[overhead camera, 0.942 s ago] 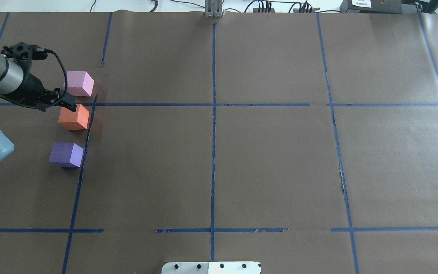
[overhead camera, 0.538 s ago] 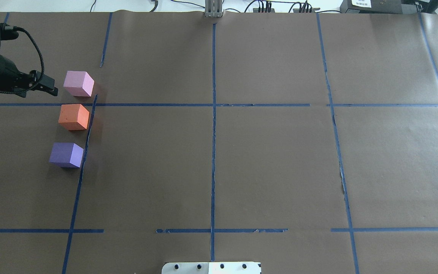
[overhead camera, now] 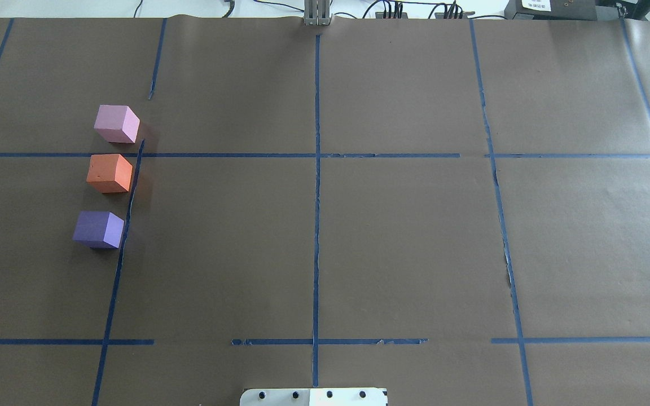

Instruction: Arrange blocks in a line

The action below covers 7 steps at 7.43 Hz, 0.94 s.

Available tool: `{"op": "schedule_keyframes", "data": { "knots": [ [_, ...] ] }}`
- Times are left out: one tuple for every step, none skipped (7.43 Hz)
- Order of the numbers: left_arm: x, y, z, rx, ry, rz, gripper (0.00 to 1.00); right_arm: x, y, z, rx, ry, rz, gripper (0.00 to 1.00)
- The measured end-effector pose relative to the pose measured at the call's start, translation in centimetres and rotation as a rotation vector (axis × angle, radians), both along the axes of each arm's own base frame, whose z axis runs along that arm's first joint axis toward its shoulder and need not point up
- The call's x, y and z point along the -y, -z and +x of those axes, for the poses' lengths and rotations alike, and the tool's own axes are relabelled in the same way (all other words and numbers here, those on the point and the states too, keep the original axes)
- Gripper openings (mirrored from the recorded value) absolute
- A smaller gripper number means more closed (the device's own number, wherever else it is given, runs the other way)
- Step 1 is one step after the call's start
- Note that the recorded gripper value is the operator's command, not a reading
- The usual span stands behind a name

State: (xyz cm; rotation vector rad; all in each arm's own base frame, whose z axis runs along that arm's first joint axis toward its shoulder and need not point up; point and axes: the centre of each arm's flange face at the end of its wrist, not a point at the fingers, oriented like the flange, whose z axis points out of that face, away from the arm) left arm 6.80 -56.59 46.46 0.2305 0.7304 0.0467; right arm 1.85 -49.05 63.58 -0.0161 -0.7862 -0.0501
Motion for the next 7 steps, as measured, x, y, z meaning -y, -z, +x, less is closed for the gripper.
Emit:
{"op": "schedule_keyframes", "data": {
  "knots": [
    [0.3, -3.4, -4.1, 0.029, -0.021, 0.005, 0.99, 0.0, 0.0, 0.0, 0.000, 0.000, 0.000, 1.00],
    [0.3, -6.9, -8.0, 0.042, -0.047, 0.010, 0.99, 0.0, 0.0, 0.0, 0.000, 0.000, 0.000, 1.00],
    [0.1, -10.0, -11.7, 0.055, -0.074, 0.021, 0.99, 0.0, 0.0, 0.0, 0.000, 0.000, -0.001, 1.00],
    [-0.3, -12.4, -14.3, 0.063, -0.092, 0.026, 0.99, 0.0, 0.0, 0.0, 0.000, 0.000, -0.001, 1.00],
    [-0.7, -13.9, -15.7, 0.054, -0.097, 0.017, 0.99, 0.0, 0.0, 0.0, 0.000, 0.000, -0.001, 1.00],
    [-1.1, -14.7, -16.1, 0.037, -0.099, 0.006, 0.99, 0.0, 0.0, 0.0, 0.000, 0.000, -0.001, 1.00],
    [-1.3, -15.2, -16.2, 0.026, -0.099, -0.003, 0.99, 0.0, 0.0, 0.0, 0.000, 0.000, -0.001, 1.00]
  ]
}}
